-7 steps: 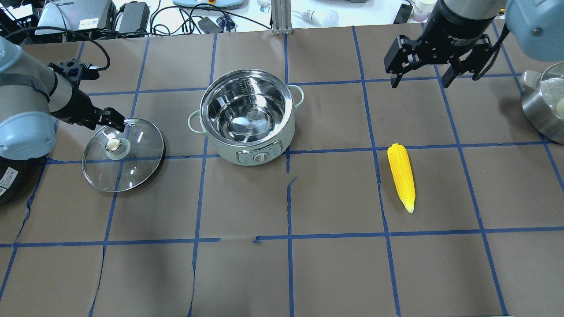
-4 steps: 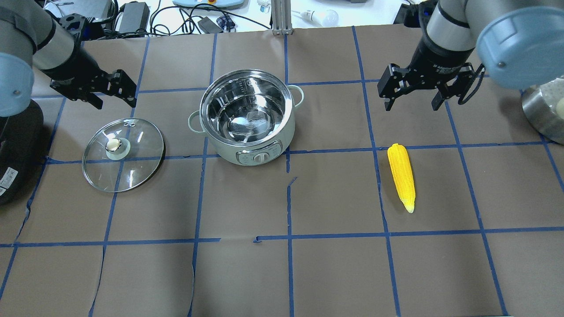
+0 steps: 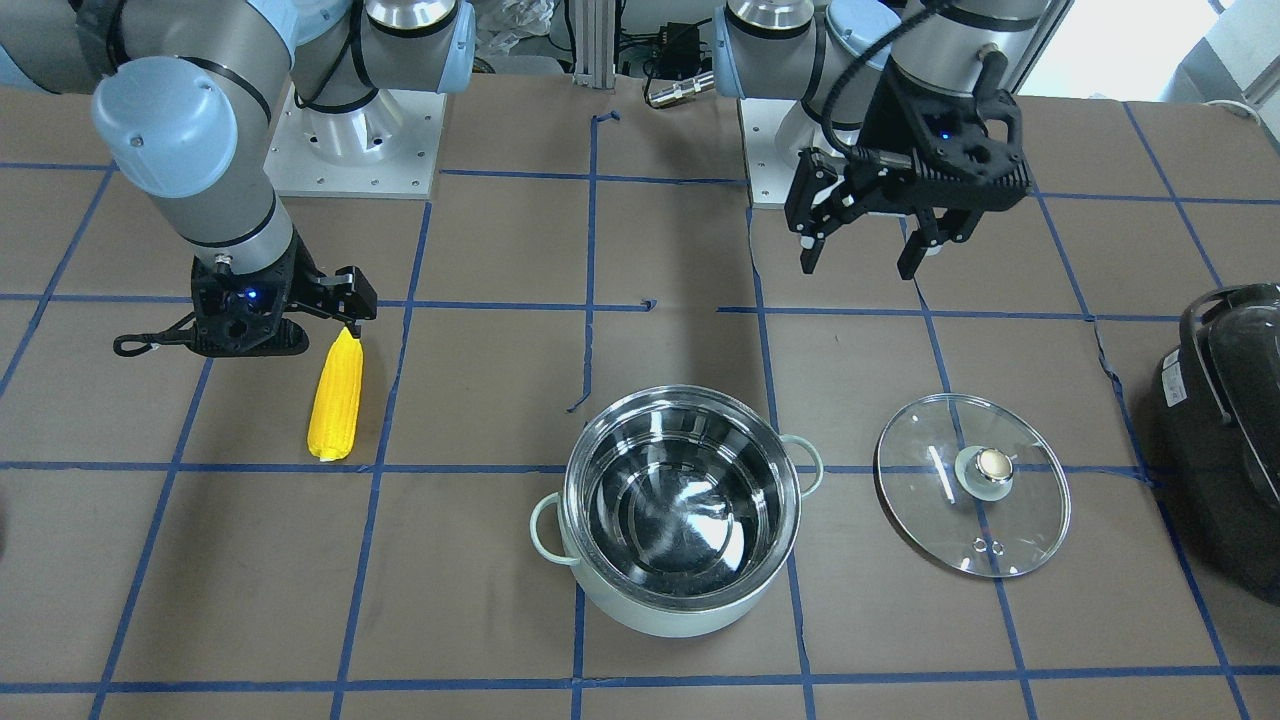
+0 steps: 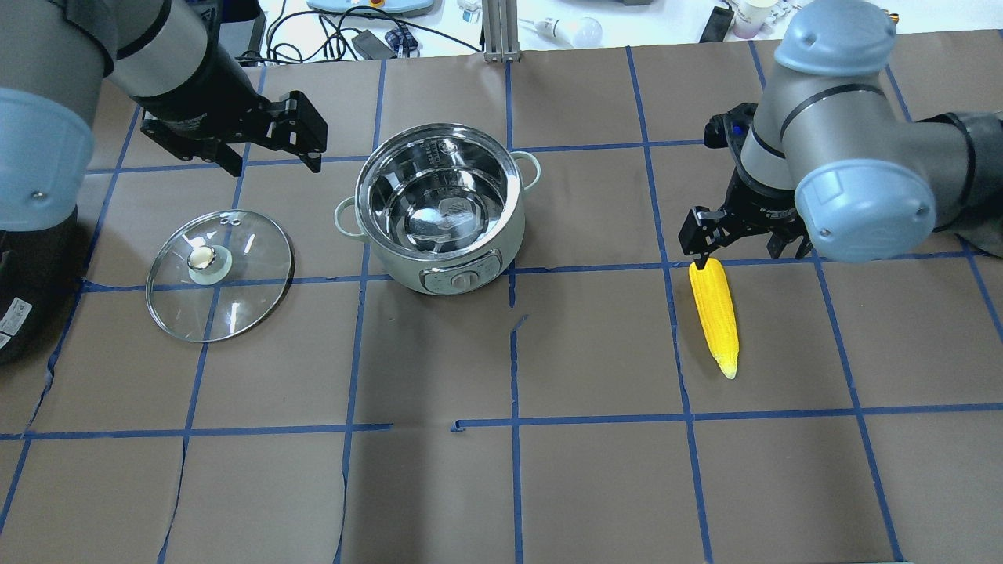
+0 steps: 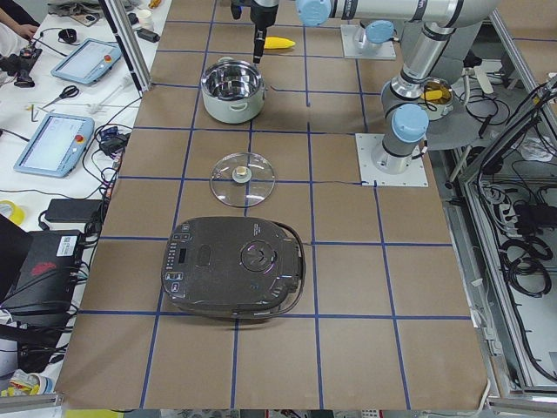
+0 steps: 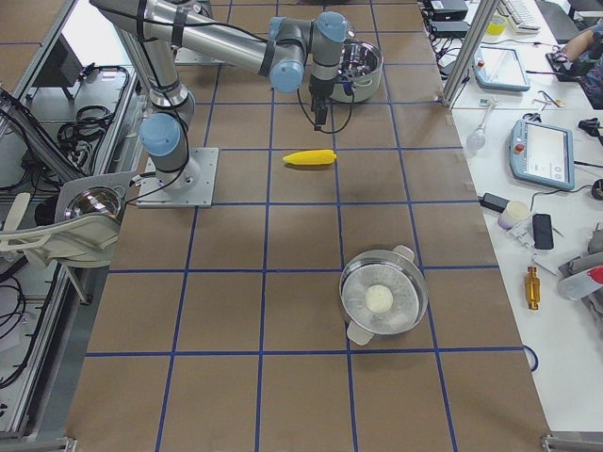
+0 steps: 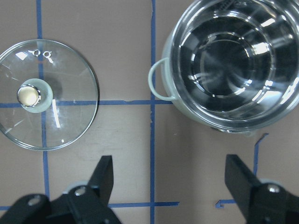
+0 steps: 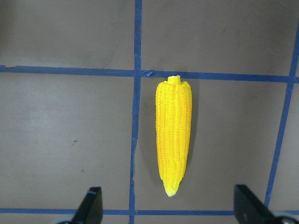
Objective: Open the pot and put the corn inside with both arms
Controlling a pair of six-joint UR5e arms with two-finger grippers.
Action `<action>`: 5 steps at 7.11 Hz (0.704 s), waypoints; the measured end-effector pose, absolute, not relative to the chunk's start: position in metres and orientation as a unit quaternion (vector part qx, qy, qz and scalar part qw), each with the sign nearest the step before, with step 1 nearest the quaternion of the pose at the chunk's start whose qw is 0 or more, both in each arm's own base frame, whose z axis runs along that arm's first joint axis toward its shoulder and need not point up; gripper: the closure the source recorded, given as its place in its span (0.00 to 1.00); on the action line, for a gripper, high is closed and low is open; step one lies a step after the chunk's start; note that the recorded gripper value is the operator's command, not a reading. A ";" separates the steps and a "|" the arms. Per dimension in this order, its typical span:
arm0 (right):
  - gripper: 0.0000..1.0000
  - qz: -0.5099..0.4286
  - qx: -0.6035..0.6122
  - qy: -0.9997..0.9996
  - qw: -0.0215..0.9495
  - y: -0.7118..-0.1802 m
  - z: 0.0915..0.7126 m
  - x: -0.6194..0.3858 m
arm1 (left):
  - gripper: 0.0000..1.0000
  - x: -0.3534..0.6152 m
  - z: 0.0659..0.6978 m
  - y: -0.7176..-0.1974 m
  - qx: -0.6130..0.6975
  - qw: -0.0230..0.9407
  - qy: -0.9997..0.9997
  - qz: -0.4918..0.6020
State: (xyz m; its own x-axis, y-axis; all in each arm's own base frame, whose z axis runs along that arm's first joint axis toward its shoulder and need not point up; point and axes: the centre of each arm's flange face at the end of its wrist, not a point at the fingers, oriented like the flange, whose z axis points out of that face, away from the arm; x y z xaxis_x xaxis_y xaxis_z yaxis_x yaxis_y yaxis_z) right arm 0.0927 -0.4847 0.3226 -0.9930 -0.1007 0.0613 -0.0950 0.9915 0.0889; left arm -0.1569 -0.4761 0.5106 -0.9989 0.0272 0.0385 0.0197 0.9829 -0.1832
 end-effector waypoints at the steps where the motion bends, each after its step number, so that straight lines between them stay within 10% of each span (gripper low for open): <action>1: 0.00 -0.031 0.045 -0.998 0.034 -0.475 0.293 0.077 | 0.10 -0.169 0.504 -0.470 -0.016 0.023 -0.996 0.088; 5: 0.02 0.012 0.026 -0.999 0.022 -0.459 0.205 0.058 | 0.00 -0.172 0.496 -0.459 -0.023 0.000 -0.996 0.086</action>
